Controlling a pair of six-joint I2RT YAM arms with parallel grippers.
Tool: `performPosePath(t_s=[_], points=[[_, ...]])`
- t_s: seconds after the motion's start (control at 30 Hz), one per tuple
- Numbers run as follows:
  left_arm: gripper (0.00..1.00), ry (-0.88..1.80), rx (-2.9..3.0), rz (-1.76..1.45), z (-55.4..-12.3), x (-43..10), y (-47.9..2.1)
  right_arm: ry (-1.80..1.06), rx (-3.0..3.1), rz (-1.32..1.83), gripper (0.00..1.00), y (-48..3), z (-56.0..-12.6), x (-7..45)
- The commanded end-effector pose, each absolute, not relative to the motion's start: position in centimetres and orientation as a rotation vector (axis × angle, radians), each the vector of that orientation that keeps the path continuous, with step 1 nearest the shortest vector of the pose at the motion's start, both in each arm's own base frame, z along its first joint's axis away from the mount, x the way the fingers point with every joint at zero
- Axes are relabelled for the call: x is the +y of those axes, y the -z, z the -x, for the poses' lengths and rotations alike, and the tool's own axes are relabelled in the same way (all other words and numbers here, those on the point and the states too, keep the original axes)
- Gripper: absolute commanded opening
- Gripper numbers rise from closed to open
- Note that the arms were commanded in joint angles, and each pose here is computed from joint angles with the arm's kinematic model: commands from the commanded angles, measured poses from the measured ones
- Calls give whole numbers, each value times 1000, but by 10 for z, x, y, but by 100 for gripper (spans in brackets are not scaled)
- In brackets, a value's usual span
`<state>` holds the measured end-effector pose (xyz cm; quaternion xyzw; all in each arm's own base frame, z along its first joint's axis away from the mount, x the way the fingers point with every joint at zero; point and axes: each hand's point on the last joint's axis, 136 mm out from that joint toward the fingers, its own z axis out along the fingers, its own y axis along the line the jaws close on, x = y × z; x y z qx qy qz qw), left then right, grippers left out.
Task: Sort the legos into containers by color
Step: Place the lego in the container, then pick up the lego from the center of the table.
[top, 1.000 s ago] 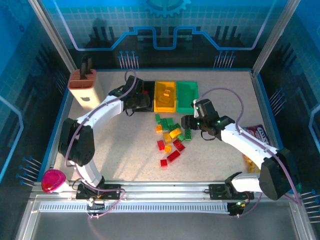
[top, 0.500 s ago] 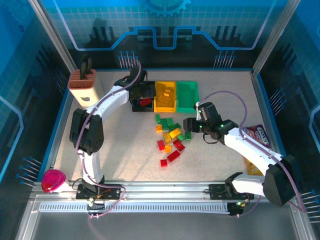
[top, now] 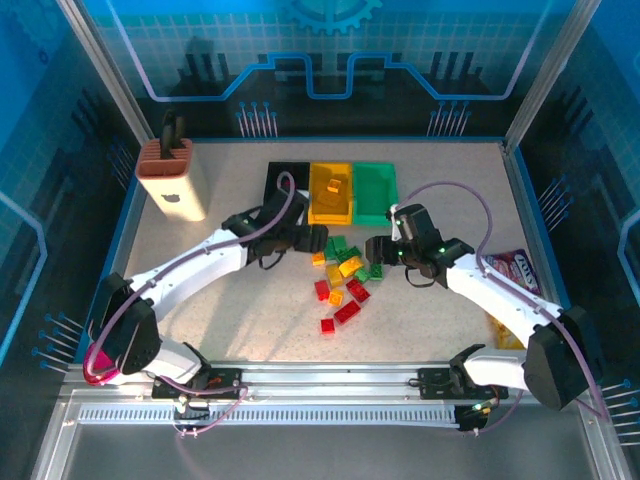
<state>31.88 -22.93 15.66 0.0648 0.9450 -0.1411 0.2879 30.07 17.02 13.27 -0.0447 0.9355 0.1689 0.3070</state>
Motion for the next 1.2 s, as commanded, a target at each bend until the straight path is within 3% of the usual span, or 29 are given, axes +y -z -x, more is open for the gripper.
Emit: performPosePath(t_s=[0.0, 0.27, 0.6, 1.17], points=[[80, 453, 2640, -166, -281, -241, -128, -504, 2450, 105, 64, -145, -309, 180], [74, 438, 2785, -160, -241, -259, -75, -547, 2462, 109, 64, -142, -310, 189], [64, 372, 2848, -140, -241, -261, -48, -526, 2468, 107, 64, -139, -311, 187], [59, 409, 2882, -75, -246, -274, -31, -505, 2476, 96, 64, -130, -308, 180]])
